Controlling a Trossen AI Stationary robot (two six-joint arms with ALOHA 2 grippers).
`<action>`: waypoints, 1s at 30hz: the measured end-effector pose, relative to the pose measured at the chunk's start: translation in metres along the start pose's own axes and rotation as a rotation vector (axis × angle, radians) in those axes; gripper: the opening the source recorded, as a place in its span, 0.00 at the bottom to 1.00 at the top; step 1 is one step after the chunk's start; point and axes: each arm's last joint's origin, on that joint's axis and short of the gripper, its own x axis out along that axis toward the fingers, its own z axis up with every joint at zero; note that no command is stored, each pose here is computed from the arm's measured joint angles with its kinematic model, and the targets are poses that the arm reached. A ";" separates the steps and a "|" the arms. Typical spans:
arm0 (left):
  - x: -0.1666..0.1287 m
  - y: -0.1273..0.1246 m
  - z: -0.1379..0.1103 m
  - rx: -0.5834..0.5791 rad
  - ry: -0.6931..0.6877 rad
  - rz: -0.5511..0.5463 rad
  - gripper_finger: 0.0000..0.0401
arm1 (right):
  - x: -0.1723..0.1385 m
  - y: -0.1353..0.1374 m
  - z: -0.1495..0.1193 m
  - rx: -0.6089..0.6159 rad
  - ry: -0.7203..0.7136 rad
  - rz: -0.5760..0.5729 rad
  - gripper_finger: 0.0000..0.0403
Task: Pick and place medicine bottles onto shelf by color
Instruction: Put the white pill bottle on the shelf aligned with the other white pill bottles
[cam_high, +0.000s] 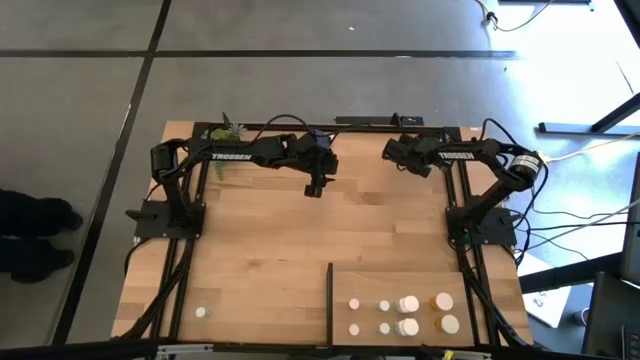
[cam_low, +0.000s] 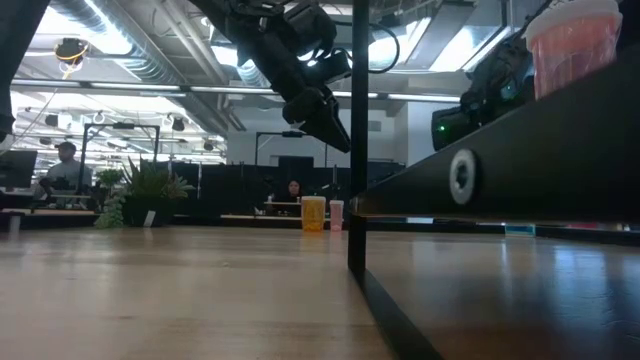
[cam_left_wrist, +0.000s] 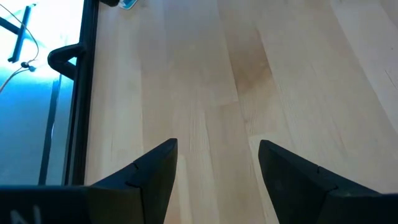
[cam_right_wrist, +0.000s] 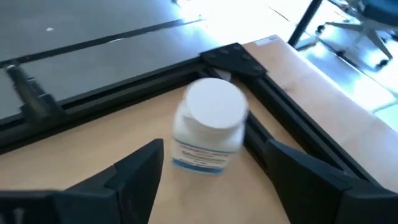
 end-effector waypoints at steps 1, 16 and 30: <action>0.000 0.000 0.000 0.000 0.000 0.000 0.55 | 0.001 0.002 0.001 -0.016 0.000 0.010 0.70; 0.000 0.000 0.000 0.000 0.000 0.000 0.55 | 0.014 0.002 0.009 -0.014 0.037 -0.025 0.70; 0.000 0.000 0.000 0.000 0.000 0.000 0.55 | 0.021 0.001 0.014 0.016 0.039 -0.043 0.70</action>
